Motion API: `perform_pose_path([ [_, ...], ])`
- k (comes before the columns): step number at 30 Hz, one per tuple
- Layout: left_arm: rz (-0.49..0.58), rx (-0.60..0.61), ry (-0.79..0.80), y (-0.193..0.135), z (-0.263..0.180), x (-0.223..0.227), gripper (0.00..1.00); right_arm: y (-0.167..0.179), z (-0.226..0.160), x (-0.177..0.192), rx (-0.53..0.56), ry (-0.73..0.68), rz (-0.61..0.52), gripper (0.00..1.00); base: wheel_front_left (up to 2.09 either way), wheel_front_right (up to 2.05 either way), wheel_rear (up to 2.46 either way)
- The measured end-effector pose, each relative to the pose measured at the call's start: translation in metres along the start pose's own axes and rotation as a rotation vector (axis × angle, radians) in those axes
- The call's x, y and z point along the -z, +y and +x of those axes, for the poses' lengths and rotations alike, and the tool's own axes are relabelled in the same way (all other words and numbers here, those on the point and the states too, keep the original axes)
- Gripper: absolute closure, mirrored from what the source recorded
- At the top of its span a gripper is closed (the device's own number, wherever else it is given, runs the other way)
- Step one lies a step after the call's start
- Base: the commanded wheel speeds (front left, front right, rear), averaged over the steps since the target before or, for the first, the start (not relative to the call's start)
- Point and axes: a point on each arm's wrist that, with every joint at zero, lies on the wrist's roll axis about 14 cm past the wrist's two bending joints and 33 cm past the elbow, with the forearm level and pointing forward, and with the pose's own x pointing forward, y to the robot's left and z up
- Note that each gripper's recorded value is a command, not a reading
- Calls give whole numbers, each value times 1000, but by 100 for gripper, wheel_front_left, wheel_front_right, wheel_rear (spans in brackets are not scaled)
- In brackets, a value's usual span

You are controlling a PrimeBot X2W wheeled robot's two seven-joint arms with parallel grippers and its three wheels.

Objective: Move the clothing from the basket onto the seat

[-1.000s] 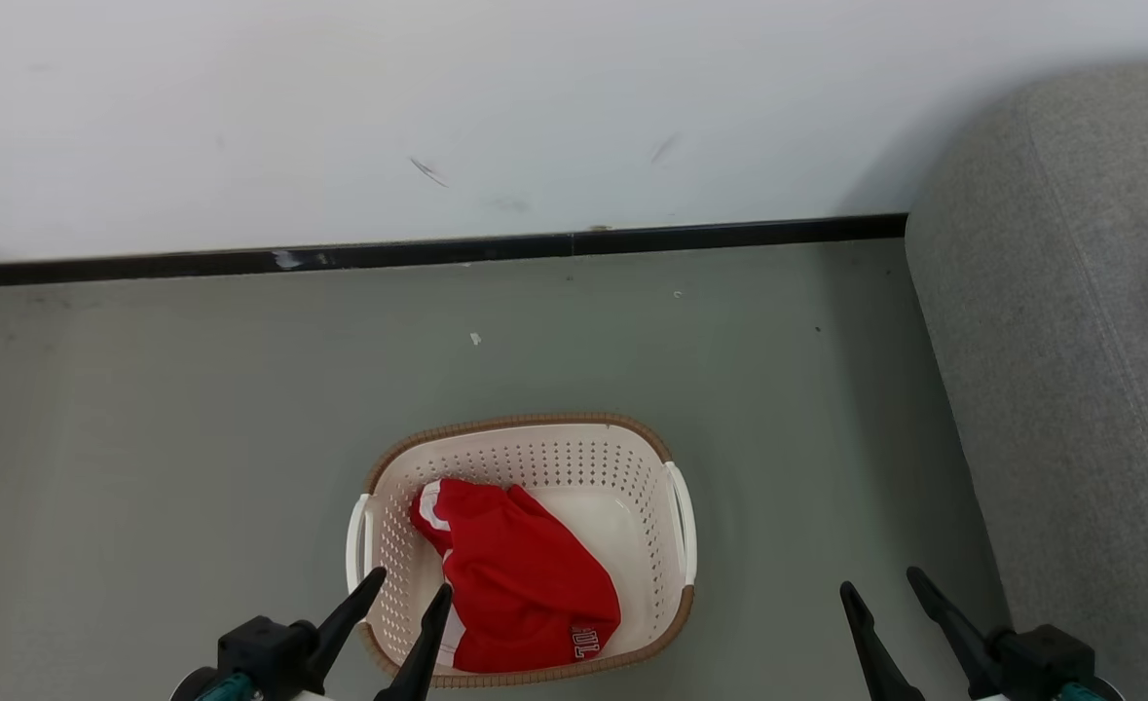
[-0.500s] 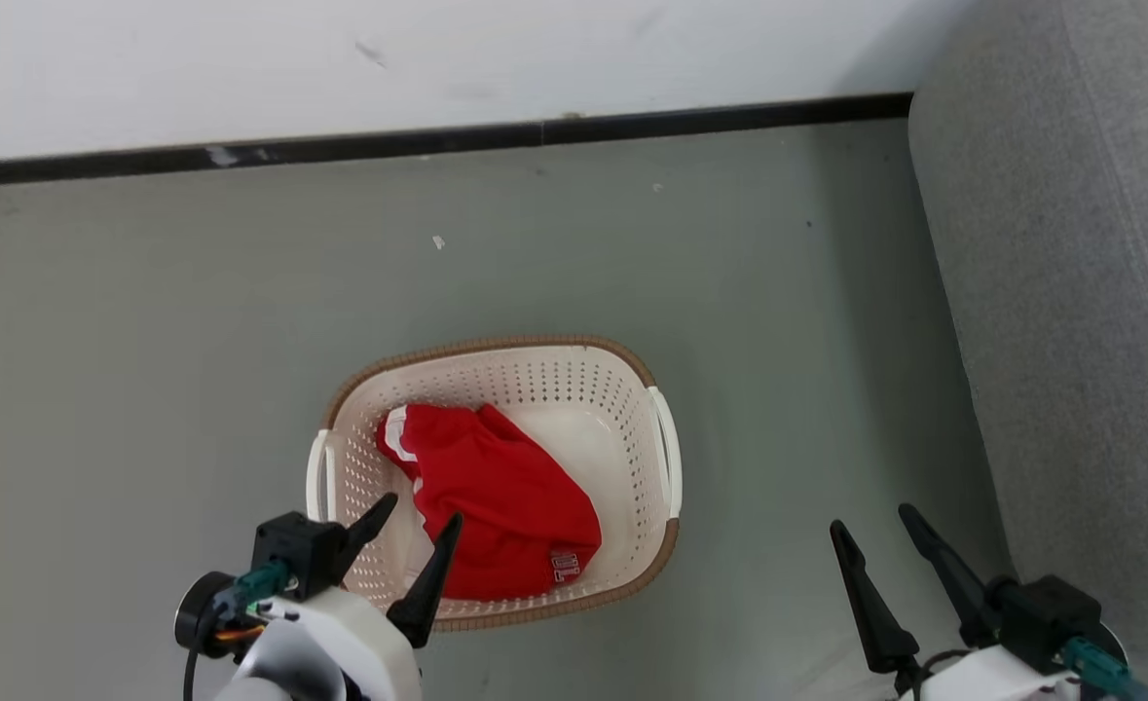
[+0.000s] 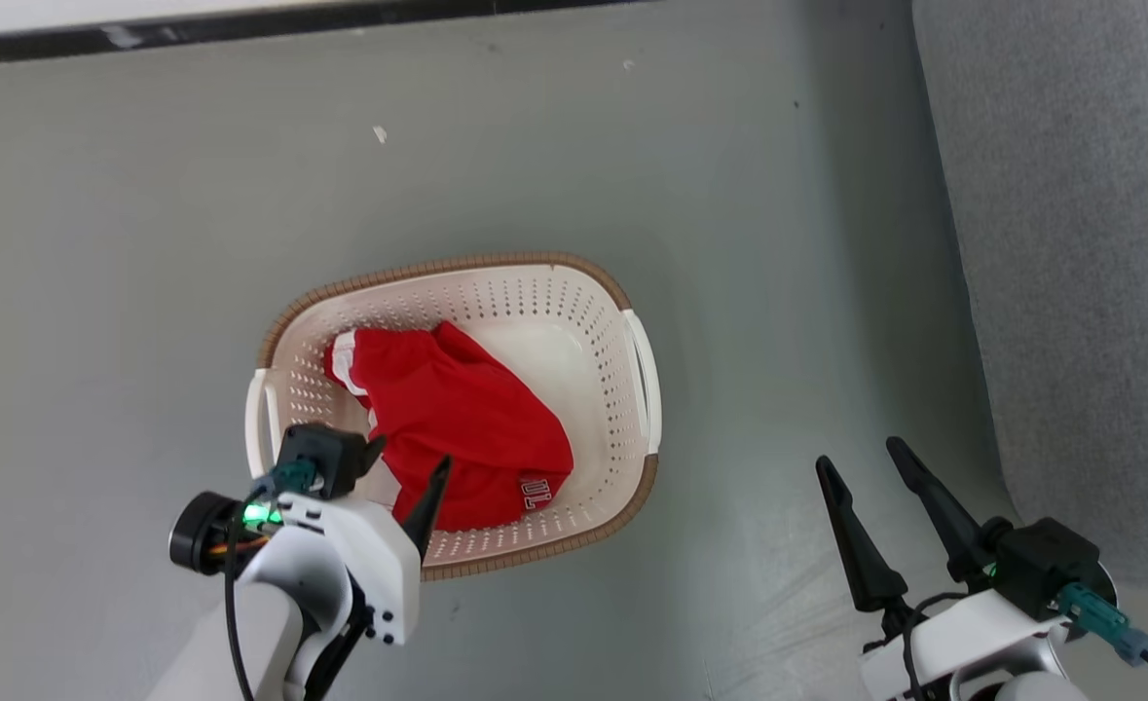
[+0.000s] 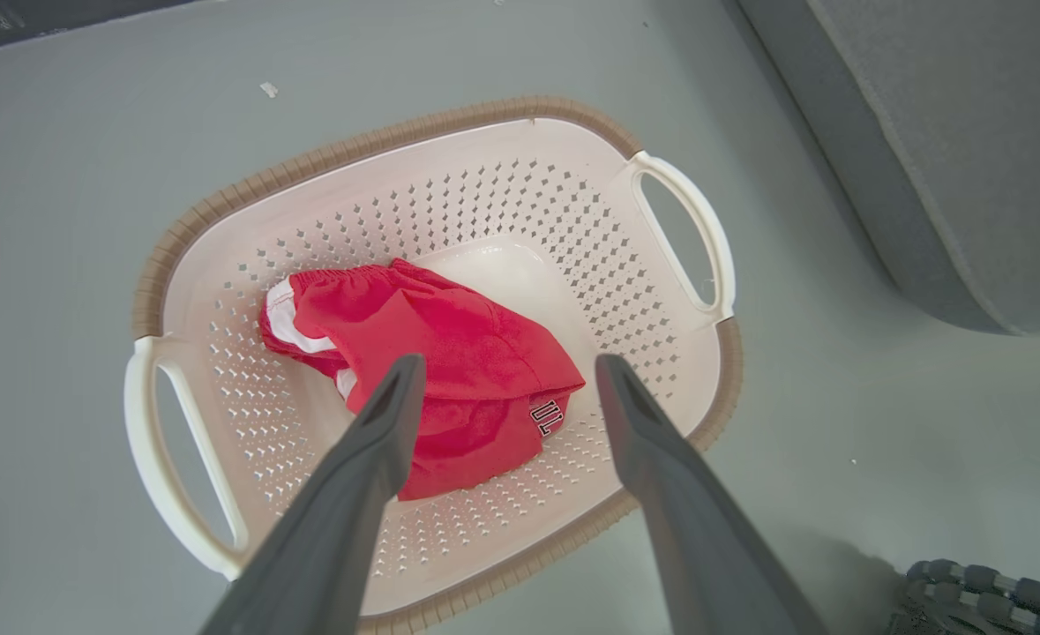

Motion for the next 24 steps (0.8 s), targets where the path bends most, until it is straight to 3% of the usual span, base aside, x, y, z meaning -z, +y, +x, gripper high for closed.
perform_pose_path([
  [17, -3, -113, 207, 49, 63, 44, 0, -15, 34, 19, 21, 32, 0, 0, 0, 0, 0],
  [24, -15, -113, 266, 55, 82, 63, 0, -17, 43, 28, 21, 53, -5, 0, 0, 0, 0],
])
